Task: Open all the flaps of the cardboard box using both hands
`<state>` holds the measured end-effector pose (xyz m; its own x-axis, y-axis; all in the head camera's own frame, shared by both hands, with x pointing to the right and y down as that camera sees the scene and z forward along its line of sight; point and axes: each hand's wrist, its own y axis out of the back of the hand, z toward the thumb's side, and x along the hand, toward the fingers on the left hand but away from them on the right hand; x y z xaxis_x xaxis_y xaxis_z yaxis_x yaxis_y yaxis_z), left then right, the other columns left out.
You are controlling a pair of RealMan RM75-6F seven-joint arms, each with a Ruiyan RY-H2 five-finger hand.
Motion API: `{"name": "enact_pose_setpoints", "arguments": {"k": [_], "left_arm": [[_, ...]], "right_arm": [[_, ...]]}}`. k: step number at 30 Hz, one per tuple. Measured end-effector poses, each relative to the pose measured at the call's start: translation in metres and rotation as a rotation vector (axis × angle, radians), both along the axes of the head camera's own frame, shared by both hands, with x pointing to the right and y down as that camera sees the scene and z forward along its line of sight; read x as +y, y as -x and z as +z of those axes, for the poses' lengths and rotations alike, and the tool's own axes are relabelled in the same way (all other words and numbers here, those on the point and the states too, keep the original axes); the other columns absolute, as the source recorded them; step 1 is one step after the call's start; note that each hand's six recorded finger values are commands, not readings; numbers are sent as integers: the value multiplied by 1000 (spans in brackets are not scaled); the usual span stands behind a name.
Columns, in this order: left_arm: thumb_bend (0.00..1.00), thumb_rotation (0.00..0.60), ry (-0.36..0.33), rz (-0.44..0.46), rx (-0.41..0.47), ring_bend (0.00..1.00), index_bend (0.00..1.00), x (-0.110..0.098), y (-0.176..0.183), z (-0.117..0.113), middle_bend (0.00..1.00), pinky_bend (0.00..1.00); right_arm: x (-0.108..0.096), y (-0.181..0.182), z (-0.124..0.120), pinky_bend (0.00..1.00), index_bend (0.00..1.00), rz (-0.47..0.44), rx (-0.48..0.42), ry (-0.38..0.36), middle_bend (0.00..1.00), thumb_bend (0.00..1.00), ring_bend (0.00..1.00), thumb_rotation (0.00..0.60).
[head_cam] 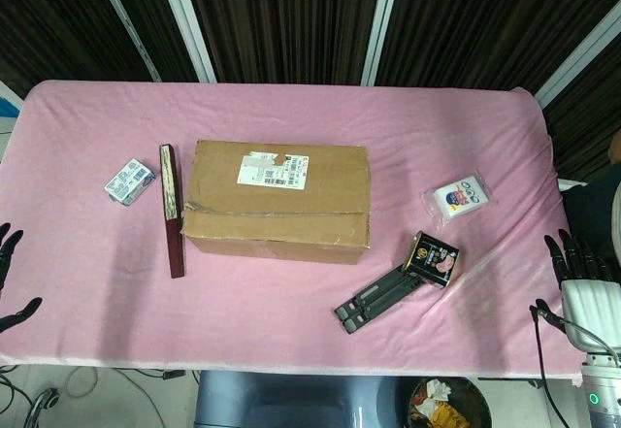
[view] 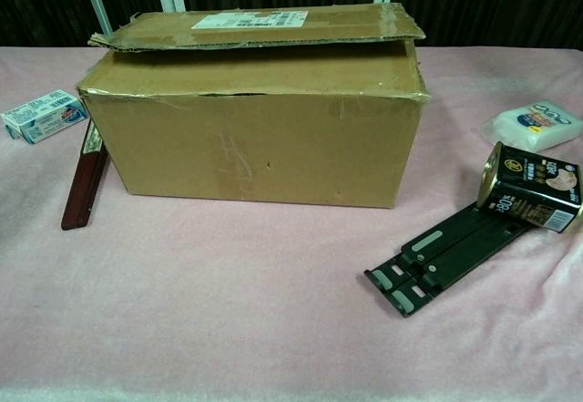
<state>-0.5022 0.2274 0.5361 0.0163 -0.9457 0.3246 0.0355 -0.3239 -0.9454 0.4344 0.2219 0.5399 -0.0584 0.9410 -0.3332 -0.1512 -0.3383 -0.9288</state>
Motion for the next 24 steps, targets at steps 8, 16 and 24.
{"name": "enact_pose_setpoints", "arguments": {"k": [8, 16, 24], "left_arm": [[104, 600, 1, -1, -1, 0, 0, 0, 0, 0, 0, 0], [122, 600, -9, -12, 14, 0, 0, -2, -1, -3, 0, 0], [189, 600, -30, -16, 53, 0, 0, -21, -20, -9, 0, 0]], "right_arm": [[0, 0, 0, 229, 0, 1, -1, 1, 0, 251, 14, 600], [0, 0, 2, 229, 0, 8, -3, 5, 0, 250, 14, 600], [-3, -4, 9, 229, 0, 37, -3, 18, 0, 250, 14, 600]]}}
